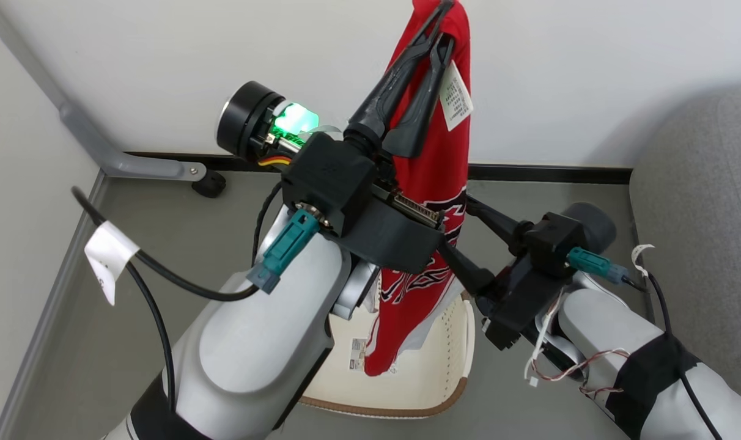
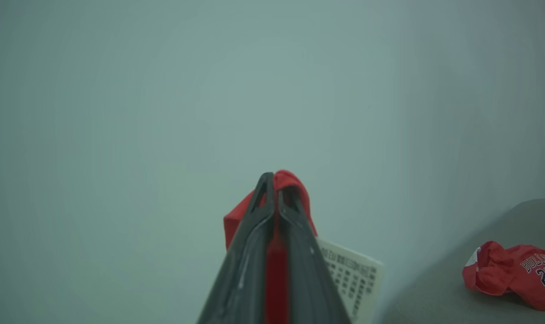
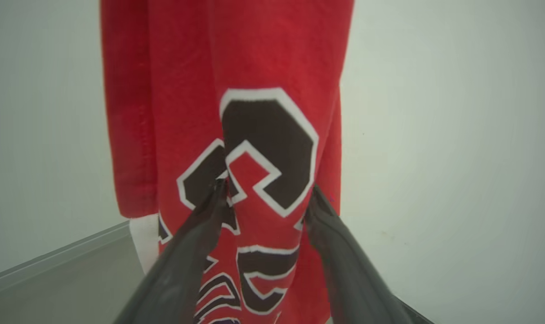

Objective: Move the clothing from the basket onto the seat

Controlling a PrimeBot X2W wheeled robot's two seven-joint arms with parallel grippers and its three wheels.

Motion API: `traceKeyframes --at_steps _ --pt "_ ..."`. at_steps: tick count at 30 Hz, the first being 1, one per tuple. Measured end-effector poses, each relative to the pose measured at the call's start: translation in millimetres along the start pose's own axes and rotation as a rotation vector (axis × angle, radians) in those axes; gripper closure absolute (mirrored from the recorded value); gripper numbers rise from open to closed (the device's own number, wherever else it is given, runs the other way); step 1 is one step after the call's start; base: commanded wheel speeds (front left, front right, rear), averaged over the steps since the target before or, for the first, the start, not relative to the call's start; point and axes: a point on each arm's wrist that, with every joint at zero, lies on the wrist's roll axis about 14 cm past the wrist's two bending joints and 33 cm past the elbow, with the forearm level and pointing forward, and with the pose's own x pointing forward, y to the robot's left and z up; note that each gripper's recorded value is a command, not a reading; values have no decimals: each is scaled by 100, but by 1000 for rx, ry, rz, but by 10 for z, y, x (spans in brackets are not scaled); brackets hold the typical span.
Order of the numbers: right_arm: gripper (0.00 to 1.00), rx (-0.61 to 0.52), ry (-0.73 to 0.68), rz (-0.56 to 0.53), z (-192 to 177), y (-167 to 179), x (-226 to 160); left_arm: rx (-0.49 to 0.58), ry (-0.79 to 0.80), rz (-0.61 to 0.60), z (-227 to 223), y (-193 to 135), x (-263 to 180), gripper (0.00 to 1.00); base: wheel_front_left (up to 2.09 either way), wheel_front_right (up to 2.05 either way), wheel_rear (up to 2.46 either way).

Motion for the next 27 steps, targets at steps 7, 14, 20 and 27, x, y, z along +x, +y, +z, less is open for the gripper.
traceKeyframes --at_steps 7,14,20,27 --pt "100 45 -12 25 44 91 138 0 16 31 -26 89 -40 100 0 0 0" --pt "100 92 -48 2 145 23 123 -19 89 107 -291 275 -170 57 0 0 0" --pt "100 85 -84 -39 286 -166 37 -54 183 131 -636 256 -321 0 0 0 0" --pt "100 77 -87 -99 307 -392 -89 -69 234 147 -820 243 -404 0 0 0 0"
